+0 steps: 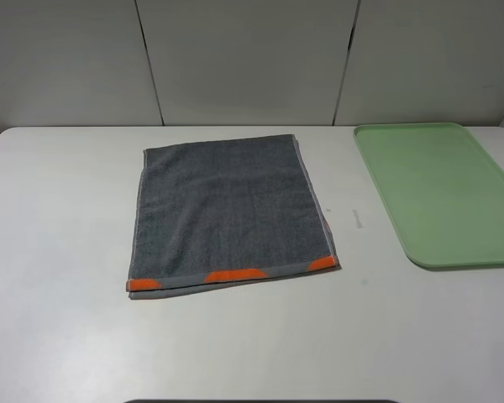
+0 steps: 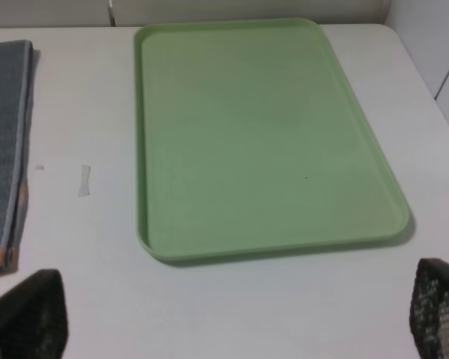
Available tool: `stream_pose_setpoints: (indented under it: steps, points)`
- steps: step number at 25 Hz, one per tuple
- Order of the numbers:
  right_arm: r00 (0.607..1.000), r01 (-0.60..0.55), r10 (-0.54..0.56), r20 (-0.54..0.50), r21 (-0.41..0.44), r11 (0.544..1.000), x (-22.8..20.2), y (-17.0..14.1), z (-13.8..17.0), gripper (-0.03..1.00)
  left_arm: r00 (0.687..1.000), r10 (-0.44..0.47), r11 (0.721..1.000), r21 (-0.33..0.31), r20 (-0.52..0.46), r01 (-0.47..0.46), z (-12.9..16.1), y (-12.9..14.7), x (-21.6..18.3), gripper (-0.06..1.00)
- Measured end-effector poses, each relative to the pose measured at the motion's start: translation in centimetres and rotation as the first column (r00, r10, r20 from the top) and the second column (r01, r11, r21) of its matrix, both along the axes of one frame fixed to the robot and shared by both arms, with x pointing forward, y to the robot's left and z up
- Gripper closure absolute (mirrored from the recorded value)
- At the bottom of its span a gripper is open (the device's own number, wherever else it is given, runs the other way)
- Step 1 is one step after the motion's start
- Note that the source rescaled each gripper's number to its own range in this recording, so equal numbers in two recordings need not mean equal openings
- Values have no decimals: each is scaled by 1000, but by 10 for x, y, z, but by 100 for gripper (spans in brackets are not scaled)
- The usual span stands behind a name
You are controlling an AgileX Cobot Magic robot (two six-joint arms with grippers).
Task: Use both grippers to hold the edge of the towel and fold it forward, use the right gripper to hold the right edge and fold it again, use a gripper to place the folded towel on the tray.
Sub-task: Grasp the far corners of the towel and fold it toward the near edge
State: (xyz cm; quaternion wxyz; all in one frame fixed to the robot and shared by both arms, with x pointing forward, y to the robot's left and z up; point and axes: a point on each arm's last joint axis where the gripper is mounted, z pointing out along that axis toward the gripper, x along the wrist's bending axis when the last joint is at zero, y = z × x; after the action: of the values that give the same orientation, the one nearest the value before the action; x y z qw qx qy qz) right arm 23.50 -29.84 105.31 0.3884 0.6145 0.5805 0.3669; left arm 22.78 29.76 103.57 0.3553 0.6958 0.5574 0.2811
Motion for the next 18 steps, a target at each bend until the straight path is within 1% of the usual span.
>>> stream_pose_setpoints:
  steps: [18]
  points:
    - [1000,-5,5,0,7,1000,0,1,0,-3,1000,0,1000,0,0,0,0,0,0,-6]
